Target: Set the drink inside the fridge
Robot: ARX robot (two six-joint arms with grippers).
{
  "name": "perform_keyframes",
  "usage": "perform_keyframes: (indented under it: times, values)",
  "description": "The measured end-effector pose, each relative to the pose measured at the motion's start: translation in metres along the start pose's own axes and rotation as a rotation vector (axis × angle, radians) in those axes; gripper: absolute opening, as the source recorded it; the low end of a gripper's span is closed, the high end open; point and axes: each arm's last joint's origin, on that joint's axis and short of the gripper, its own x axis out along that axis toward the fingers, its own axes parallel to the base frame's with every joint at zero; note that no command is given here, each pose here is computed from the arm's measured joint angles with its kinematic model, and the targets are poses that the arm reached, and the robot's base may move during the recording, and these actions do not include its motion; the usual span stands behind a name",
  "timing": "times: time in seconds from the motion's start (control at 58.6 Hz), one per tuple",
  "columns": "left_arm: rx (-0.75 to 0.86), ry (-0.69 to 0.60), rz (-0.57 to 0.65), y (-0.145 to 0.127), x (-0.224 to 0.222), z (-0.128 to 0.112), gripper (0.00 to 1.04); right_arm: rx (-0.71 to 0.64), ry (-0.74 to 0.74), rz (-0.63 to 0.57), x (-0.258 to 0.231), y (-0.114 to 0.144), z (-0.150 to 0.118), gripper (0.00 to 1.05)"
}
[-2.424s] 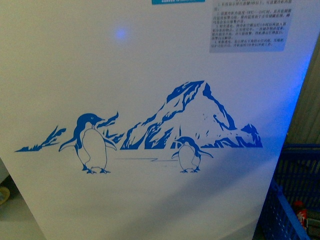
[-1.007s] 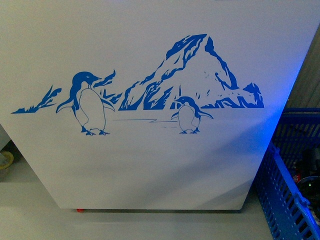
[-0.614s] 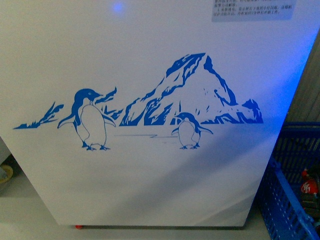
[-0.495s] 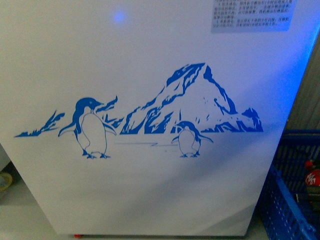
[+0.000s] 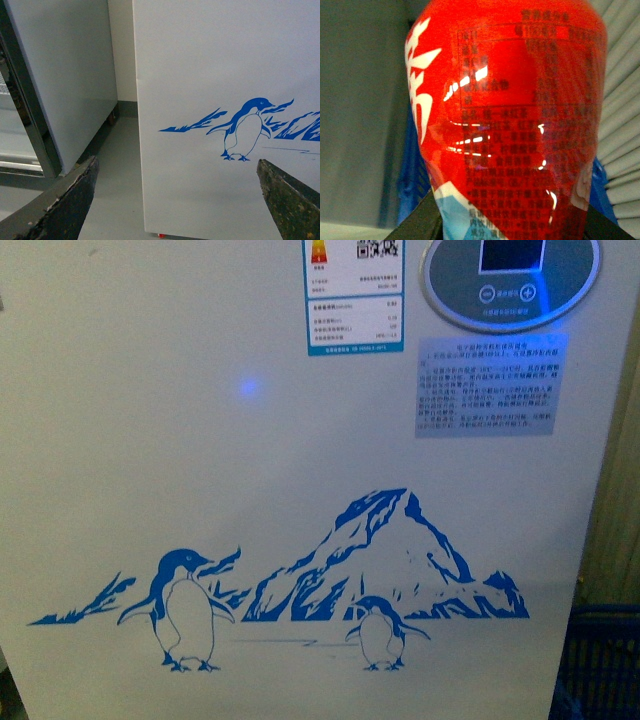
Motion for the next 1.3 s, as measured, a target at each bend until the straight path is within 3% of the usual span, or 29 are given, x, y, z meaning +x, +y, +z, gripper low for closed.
perform_keyframes:
  times: [0.102, 0.188, 0.307, 0.546, 0.973, 1.297]
  values:
    - [0.000, 0.000, 0.000, 0.000, 0.000, 0.000, 0.97, 0.057, -0.144, 0.030, -0.061, 0.009, 0.030, 0.39]
    - [0.000, 0.000, 0.000, 0.000, 0.000, 0.000, 0.97, 0.098, -0.237, 0.035, -0.103, 0.013, 0.039, 0.39]
    - [0.000, 0.000, 0.000, 0.000, 0.000, 0.000, 0.97, 0.164, -0.324, 0.003, -0.154, 0.015, 0.036, 0.39]
    - [0.000, 0.000, 0.000, 0.000, 0.000, 0.000, 0.97, 0.252, -0.387, -0.023, -0.201, 0.010, 0.020, 0.39]
    - [0.000, 0.000, 0.000, 0.000, 0.000, 0.000, 0.97, 0.287, -0.502, 0.031, -0.231, 0.012, -0.013, 0.39]
    - [0.000, 0.000, 0.000, 0.000, 0.000, 0.000, 0.97, 0.267, -0.454, 0.054, -0.220, 0.021, -0.034, 0.39]
